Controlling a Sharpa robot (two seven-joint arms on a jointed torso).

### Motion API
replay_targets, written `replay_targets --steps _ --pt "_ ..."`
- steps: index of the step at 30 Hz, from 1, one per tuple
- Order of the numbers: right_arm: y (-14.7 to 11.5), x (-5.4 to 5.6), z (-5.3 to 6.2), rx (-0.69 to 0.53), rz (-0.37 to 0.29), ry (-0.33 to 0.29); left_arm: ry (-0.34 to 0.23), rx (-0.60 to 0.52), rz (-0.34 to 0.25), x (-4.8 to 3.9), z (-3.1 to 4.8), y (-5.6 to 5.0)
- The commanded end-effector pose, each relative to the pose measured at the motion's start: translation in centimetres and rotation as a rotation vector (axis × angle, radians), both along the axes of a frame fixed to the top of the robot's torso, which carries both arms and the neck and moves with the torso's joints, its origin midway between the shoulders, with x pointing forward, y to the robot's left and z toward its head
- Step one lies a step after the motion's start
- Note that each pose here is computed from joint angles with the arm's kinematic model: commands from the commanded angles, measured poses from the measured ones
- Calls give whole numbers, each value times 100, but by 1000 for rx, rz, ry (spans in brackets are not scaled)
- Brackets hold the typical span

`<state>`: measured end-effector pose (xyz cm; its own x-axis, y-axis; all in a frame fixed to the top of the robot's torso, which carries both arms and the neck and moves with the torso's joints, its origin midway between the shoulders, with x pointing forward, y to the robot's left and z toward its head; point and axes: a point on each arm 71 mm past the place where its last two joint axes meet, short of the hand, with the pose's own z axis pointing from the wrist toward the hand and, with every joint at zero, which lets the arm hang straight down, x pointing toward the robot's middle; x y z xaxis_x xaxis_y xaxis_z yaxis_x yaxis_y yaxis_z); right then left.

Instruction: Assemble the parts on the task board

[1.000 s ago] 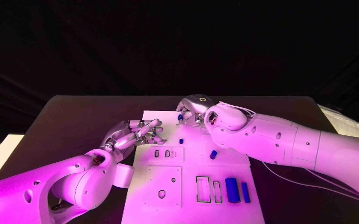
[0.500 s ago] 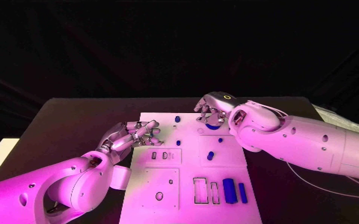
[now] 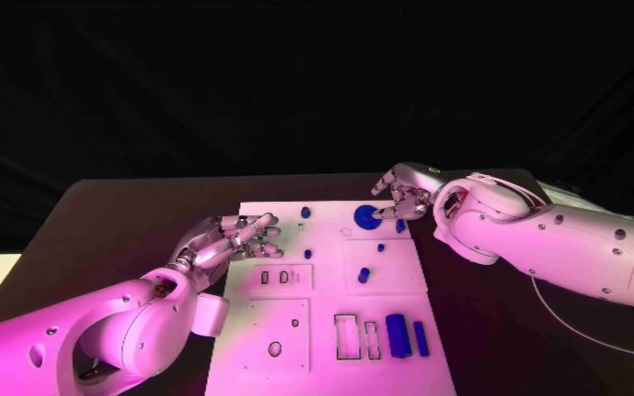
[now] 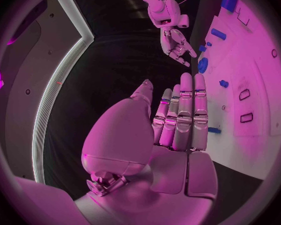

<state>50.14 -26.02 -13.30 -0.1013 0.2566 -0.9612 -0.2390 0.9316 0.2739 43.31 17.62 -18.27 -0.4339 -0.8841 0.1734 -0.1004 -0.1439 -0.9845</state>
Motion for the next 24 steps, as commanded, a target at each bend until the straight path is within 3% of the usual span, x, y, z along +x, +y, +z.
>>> replay_targets --steps 1,24 --pt "-7 29 -63 -23 -17 67 -4 -14 -22 -6 13 -27" --pt "168 120 -181 -52 11 92 -3 -15 -25 -1 9 -38"
